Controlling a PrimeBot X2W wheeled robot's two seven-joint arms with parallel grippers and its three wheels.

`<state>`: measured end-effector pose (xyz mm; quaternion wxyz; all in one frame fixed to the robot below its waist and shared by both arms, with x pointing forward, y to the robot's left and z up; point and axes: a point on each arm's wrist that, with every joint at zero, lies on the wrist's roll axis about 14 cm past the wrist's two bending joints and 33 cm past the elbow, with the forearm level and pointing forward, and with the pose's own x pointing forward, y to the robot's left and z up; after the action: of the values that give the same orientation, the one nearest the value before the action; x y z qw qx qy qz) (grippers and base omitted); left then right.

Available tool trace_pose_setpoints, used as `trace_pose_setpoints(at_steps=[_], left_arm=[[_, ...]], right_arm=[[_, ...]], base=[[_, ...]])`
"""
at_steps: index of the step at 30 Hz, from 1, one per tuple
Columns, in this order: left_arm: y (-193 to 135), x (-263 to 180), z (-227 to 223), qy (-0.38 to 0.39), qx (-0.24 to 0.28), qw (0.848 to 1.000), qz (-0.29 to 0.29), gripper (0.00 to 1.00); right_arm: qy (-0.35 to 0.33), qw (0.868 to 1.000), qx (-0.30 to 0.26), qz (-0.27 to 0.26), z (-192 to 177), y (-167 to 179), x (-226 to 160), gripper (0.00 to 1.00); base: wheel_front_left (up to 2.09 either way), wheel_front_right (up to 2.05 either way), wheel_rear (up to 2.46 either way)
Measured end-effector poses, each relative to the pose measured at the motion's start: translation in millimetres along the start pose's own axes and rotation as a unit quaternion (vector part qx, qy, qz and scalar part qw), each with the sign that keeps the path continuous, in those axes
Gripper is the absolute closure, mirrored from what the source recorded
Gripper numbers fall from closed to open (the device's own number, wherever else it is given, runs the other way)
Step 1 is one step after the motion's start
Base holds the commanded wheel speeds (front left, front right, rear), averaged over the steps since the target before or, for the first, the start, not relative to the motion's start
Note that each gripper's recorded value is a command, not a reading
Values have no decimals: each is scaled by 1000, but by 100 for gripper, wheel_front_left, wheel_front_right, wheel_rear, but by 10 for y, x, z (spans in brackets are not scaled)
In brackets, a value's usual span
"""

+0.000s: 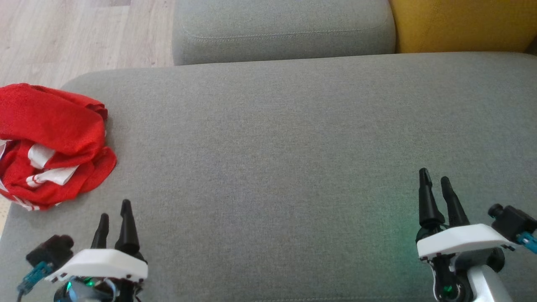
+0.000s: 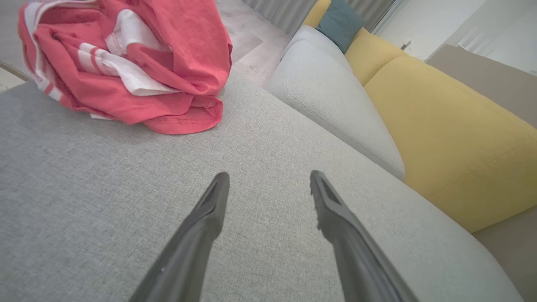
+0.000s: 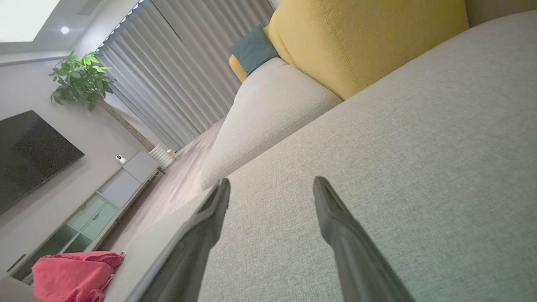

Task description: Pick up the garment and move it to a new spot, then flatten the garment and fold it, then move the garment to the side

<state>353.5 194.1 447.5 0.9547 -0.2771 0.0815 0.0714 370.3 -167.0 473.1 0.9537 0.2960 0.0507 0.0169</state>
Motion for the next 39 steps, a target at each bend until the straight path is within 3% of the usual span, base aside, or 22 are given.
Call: trace_pose_setpoints(at_steps=[17,39], left_arm=[[-117,11,-5,-10,125,992,-27,0],[-231,6,43,-45,269,961,-49,0]], right_arm=[[-2,994,-105,11,-23,14,-24,0],[-30,970,-241,23,92,45,-25,0]], base=[[0,0,0],[0,0,0]])
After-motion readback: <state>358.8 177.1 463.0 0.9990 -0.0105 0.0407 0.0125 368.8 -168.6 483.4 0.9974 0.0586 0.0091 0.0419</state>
